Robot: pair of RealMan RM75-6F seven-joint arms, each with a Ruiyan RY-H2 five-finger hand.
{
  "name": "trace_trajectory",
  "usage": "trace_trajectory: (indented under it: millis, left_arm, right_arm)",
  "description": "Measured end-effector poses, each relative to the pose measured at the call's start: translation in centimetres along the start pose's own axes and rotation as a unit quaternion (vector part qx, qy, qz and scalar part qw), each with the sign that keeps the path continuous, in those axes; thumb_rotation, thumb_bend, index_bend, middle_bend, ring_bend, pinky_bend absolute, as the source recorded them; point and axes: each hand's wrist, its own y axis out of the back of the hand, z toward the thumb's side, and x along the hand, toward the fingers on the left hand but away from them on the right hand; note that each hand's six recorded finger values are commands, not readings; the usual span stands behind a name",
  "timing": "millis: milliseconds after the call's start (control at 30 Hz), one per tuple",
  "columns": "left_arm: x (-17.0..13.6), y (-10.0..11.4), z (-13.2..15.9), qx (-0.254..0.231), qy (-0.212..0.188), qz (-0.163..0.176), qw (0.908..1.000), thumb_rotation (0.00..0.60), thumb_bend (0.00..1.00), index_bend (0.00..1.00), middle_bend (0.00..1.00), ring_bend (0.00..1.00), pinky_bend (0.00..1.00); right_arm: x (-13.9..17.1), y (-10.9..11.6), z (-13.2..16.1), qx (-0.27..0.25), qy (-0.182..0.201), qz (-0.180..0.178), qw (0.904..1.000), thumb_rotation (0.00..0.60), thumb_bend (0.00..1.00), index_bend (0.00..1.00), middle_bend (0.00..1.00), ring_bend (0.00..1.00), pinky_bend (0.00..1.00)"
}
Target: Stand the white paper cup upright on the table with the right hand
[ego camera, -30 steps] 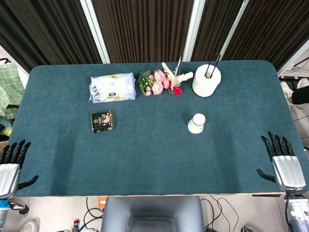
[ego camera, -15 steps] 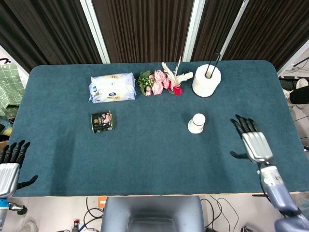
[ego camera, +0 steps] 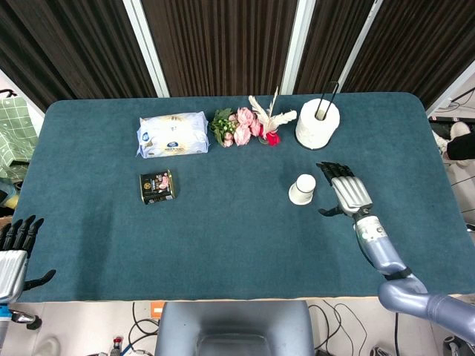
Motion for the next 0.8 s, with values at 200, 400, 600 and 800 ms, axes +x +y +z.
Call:
trace_trajectory:
  millis: [200,400,600,800]
  left_arm:
    - [0.0,-0.1,0.0,0.000,0.000,-0.002,1.0000,0.599,0.00,0.00,0.00,0.00,0.00]
    - [0.1,-0.3,0.2,0.001,-0.004,-0.007,1.0000,0.599,0.01,0.00,0.00,0.00,0.00]
    - [0.2,-0.4,0.2,0.002,-0.005,-0.010,0.9999,0.599,0.01,0.00,0.00,0.00,0.00]
    - [0.1,-0.3,0.1,0.001,-0.004,-0.008,1.0000,0.599,0.01,0.00,0.00,0.00,0.00]
  right_arm:
    - [-1.7,-0.7,0.7,0.009,0.001,0.011,0.9999,0.600,0.04,0.13,0.11,0.03,0.13]
    - [-3.6,-0.3,1.6,0.030,0.008,0.008,0.9995,0.600,0.06,0.27,0.19,0.03,0.13]
    - [-4.4,-0.2,1.5,0.045,0.004,0.006,0.9990,0.600,0.08,0.34,0.23,0.04,0.13]
    - [-5.0,-0.4,1.6,0.049,0.001,0.008,0.9988,0.600,0.10,0.38,0.26,0.06,0.13]
